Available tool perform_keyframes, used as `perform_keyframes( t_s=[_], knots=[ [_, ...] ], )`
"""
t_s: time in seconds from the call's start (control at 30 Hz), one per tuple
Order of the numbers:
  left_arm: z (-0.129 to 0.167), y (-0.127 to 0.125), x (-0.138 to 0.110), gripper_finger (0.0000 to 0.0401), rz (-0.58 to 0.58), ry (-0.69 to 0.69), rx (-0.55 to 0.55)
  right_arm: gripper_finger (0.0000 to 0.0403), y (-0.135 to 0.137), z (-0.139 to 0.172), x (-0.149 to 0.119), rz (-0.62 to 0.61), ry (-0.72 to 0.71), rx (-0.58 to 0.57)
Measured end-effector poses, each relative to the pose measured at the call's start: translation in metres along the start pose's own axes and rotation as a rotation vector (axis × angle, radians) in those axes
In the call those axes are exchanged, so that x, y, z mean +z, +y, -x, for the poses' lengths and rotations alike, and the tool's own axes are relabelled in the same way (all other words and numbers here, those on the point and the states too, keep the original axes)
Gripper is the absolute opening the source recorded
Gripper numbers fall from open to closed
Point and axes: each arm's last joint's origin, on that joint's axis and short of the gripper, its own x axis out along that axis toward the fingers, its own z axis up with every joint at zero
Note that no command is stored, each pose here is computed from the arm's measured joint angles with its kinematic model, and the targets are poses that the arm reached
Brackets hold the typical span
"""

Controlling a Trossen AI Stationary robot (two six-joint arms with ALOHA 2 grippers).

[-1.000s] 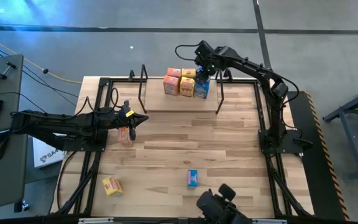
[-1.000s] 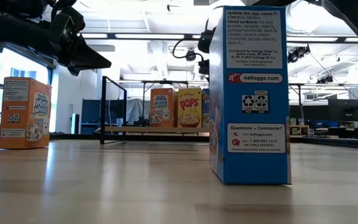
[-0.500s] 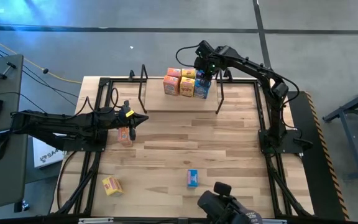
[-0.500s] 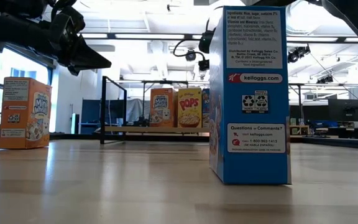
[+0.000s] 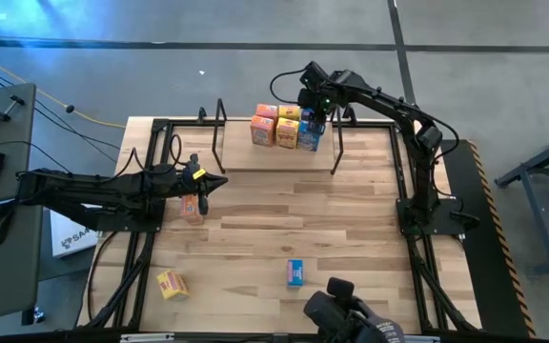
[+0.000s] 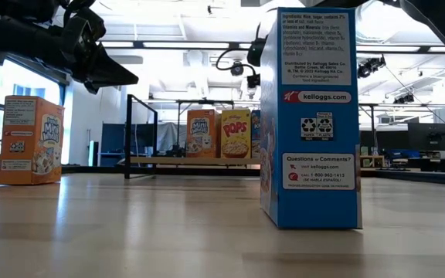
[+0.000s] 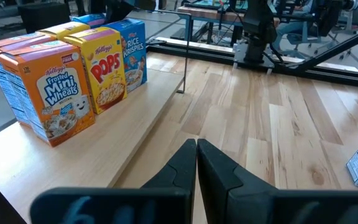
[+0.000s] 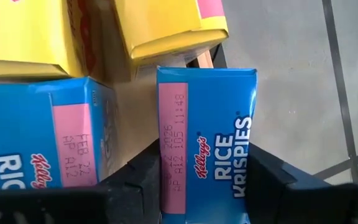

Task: Stack cereal on shelf
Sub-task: Adjust the cereal boxes on the shelf

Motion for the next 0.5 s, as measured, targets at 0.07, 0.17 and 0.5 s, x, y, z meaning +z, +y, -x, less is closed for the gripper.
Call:
perform_keyframes(
  t_s=[0.07,0.17,0.5],
  knots=[
    [0.0,0.0,0.0,0.0007,0.0,0.0,0.0,0.0163,-0.0013,-0.0001,-0.0007,-0.004,0.001,-0.001],
    [0.0,-0.0001,0.0,0.0007,-0.001,0.0,0.0,0.018,-0.0034,-0.0004,-0.0019,-0.014,0.003,-0.004],
    [0.0,0.0,0.0,0.0007,-0.001,0.0,0.0,0.0209,-0.0086,-0.001,-0.0032,-0.01,0.006,-0.035]
  ],
)
